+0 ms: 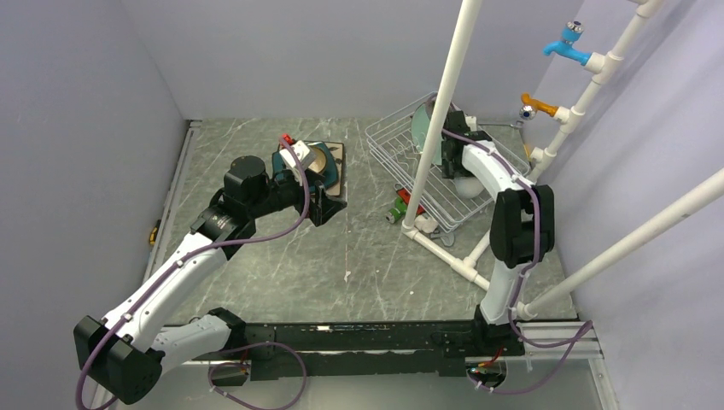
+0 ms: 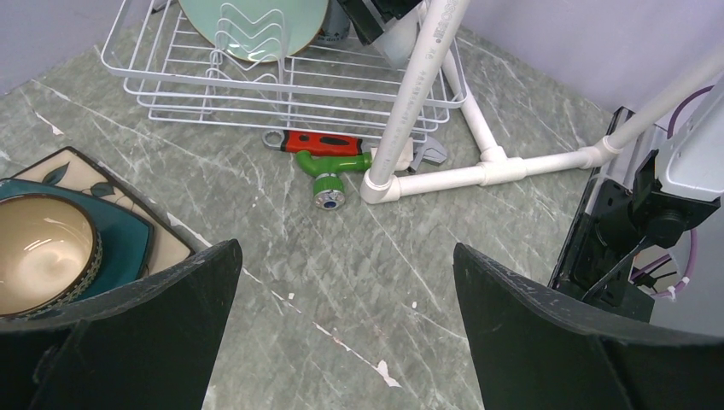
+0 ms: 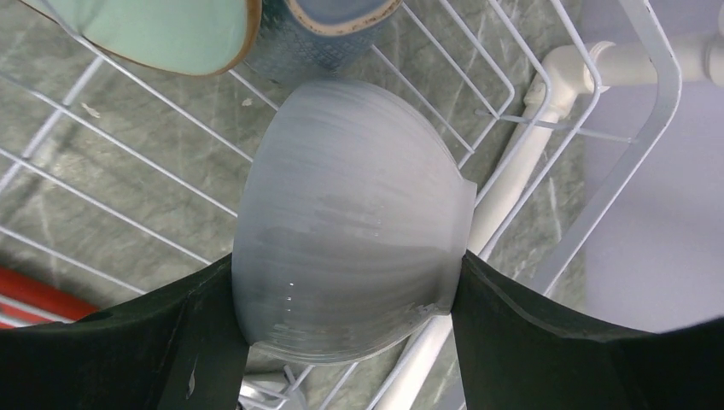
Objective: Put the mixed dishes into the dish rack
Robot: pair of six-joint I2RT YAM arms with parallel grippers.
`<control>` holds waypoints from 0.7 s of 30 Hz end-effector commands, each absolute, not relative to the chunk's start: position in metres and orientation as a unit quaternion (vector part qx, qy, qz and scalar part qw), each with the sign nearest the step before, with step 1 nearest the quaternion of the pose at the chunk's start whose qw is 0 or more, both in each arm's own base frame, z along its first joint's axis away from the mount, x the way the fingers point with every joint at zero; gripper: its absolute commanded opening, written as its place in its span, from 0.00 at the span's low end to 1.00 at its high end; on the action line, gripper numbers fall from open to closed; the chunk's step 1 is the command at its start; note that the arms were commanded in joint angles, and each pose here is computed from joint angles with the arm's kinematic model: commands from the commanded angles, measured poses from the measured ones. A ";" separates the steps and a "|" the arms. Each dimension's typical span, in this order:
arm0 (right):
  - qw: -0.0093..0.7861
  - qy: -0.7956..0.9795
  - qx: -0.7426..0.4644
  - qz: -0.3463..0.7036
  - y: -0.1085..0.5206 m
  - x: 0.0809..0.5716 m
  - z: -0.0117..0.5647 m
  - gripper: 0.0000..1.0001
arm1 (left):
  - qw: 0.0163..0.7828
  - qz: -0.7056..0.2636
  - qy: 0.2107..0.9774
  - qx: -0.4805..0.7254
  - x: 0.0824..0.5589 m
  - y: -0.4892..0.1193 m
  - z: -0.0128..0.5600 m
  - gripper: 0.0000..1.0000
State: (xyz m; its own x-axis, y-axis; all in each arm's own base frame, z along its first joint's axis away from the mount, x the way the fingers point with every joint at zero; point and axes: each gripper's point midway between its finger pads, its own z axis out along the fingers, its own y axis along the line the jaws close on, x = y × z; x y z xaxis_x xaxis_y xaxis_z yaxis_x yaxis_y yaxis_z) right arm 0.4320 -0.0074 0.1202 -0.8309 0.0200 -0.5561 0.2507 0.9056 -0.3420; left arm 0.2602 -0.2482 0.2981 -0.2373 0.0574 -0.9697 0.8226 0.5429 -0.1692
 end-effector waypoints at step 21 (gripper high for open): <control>0.217 0.893 0.028 -0.393 -0.035 0.434 0.116 0.00 | 0.546 -0.367 0.687 0.310 0.261 -0.250 0.311 0.99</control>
